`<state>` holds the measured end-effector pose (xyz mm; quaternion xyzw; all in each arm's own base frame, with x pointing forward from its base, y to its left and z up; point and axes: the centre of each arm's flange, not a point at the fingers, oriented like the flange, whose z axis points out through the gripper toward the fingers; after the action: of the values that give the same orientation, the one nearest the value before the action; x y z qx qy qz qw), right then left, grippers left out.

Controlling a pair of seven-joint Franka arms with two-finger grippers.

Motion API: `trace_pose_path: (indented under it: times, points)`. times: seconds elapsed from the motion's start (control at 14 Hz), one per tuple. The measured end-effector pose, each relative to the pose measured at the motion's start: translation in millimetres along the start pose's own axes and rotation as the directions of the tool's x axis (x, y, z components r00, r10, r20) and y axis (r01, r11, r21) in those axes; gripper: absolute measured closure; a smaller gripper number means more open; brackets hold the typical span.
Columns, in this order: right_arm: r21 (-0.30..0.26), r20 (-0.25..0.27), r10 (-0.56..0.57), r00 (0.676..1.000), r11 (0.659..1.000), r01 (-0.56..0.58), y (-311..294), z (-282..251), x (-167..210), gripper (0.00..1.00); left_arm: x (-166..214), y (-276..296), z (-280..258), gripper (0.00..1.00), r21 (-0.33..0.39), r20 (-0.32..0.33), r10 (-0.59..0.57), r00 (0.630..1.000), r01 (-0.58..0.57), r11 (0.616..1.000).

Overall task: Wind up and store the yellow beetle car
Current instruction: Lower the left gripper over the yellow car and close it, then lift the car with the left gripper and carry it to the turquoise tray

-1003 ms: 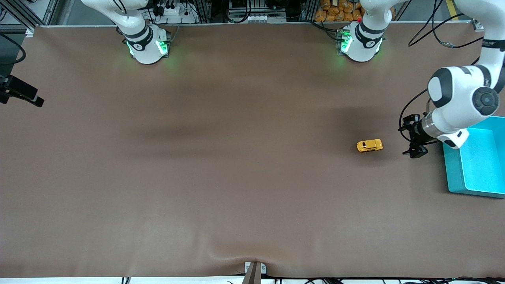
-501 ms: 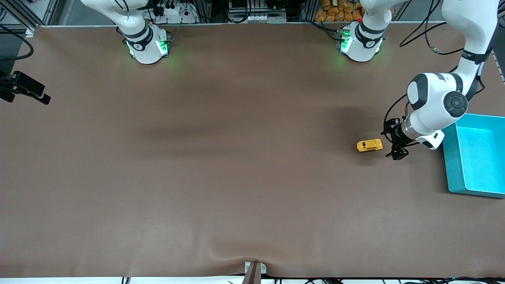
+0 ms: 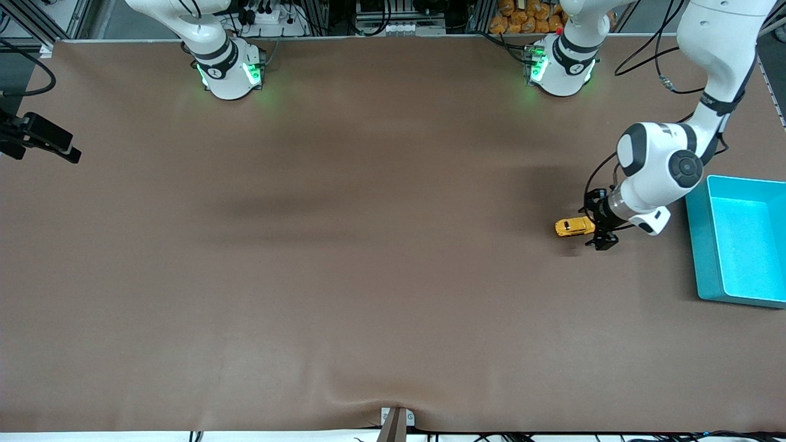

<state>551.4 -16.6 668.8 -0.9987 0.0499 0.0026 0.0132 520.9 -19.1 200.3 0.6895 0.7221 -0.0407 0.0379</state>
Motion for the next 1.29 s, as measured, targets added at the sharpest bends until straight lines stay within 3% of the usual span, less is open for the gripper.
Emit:
trace_pose_path:
  times: [0.36, 0.72, 1.0, 1.29]
  points:
    - [0.0, 0.002, 0.001, 1.0, 1.0, -0.001, 1, 1, 0, 0.0, -9, -3, 17, 0.0, 0.005, 0.013, 0.014, 1.0, -0.014, 1.0]
    - [0.0, 0.005, 0.003, 1.0, 1.0, -0.003, 2, 2, 0, 0.0, -3, -3, 19, 0.5, 0.006, 0.012, -0.001, 1.0, 0.001, 1.0]
    - [-0.001, 0.011, 0.005, 1.0, 1.0, -0.005, 2, 6, 1, 0.0, -5, -1, 16, 0.51, -0.003, -0.005, 0.034, 0.999, -0.034, 0.999]
    - [-0.001, 0.011, 0.007, 1.0, 1.0, -0.007, 4, 7, 2, 0.0, -1, 27, -29, 0.51, 0.019, -0.097, 0.125, 0.987, -0.124, 0.992]
